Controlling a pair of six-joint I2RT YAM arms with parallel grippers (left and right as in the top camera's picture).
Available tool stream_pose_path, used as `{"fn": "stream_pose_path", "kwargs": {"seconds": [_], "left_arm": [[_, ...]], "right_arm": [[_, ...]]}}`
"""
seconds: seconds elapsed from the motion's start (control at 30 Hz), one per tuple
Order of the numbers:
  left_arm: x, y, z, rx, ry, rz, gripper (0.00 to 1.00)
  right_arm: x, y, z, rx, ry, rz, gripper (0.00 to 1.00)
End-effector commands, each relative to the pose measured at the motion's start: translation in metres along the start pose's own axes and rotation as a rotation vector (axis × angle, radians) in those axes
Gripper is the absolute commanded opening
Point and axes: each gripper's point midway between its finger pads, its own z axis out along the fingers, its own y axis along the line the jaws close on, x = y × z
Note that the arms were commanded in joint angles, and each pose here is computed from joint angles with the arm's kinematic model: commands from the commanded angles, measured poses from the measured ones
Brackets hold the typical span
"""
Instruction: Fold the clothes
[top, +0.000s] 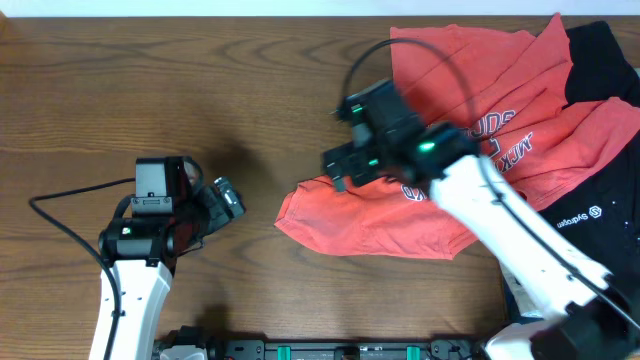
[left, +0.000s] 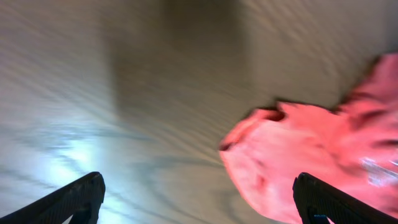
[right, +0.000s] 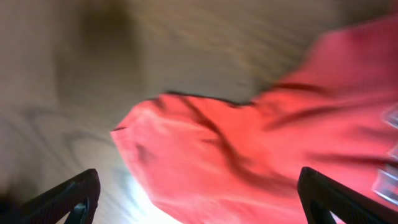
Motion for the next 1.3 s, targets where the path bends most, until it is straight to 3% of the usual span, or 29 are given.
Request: {"fn": "stream_pose_path", "kwargs": {"seconds": [0.0, 0.37, 0.7, 0.77, 0.87, 0.93, 1.07, 1.27], "left_arm": [[0.018, -0.024, 0.007, 0.128, 0.115, -0.038, 0.98], [0.081, -0.046, 0.065, 0.017, 0.390, -0.100, 0.98], [0.141, -0.077, 0.134, -0.056, 0.512, -0.121, 0.99], [0.148, -0.088, 0.147, -0.025, 0.507, -0.095, 0.84], [0.151, -0.102, 0.159, 0.028, 0.489, -0.056, 0.32], [0.147, -0.104, 0.161, 0.046, 0.473, -0.021, 0.06], [0.120, -0.093, 0.159, 0.066, 0.433, 0.053, 0.06], [0.017, -0.016, 0.127, -0.086, 0.247, -0.096, 0.06]], "right_arm": [[-0.004, -0.031, -0.027, 0.058, -0.041, 0.074, 0.99], [0.037, -0.118, -0.052, 0.193, 0.096, 0.321, 0.99], [0.059, -0.143, -0.062, 0.230, 0.159, 0.407, 0.99], [0.061, -0.144, -0.063, 0.236, 0.167, 0.409, 0.99], [0.066, -0.148, -0.065, 0.266, 0.184, 0.410, 0.99], [0.069, -0.151, -0.066, 0.285, 0.196, 0.410, 0.99], [0.076, -0.156, -0.070, 0.323, 0.219, 0.409, 0.99], [0.080, -0.161, -0.073, 0.361, 0.234, 0.406, 0.99]]}}
